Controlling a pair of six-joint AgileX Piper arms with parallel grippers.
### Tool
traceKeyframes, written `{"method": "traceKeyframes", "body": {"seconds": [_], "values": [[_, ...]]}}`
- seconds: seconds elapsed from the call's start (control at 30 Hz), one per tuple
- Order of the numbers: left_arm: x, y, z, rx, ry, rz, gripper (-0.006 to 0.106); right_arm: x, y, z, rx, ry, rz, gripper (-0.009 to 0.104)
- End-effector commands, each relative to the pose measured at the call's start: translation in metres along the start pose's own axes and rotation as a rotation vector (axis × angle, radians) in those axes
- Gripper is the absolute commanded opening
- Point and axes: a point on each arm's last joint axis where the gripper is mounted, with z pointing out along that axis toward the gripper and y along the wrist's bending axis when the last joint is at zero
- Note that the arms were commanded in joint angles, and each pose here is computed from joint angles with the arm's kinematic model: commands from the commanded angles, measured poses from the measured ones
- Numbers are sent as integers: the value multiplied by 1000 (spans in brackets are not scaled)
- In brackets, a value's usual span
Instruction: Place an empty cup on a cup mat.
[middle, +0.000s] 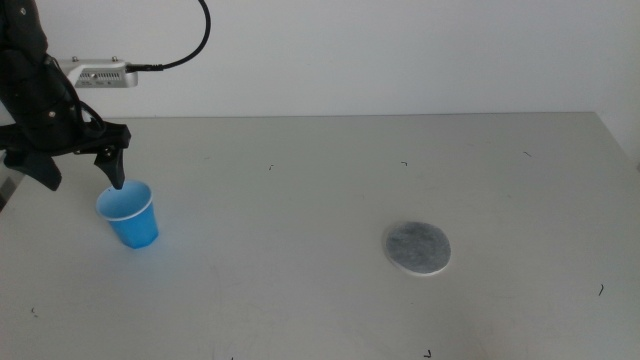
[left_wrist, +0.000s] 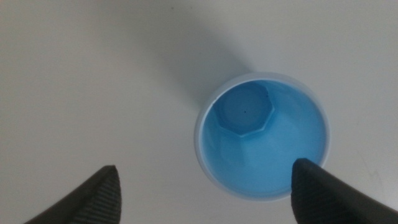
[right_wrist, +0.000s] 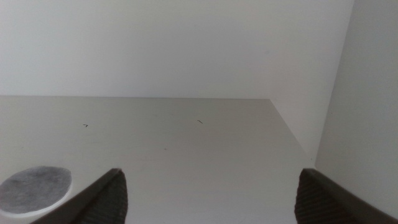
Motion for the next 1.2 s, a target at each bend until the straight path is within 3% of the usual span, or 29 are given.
{"method": "traceKeyframes", "body": {"seconds": [0.0,0.53,0.63,0.87,0.93,1.17], "values": [[-5,3,-21,18,-90,13,105,-12,0,-3,-2,-109,-17,94],[-17,5,50,18,30,37,102,-12,0,-3,-2,-109,-17,94],[-18,5,50,17,22,37,84,-12,0,-3,-2,-109,-17,94],[-17,2,50,54,35,8,14,-12,0,-3,-2,-109,-17,94],[-17,2,48,53,33,-23,0,-12,0,-3,-2,-109,-17,94],[-16,-12,20,77,-31,-43,0,-12,0,-3,-2,-109,-17,94]]}}
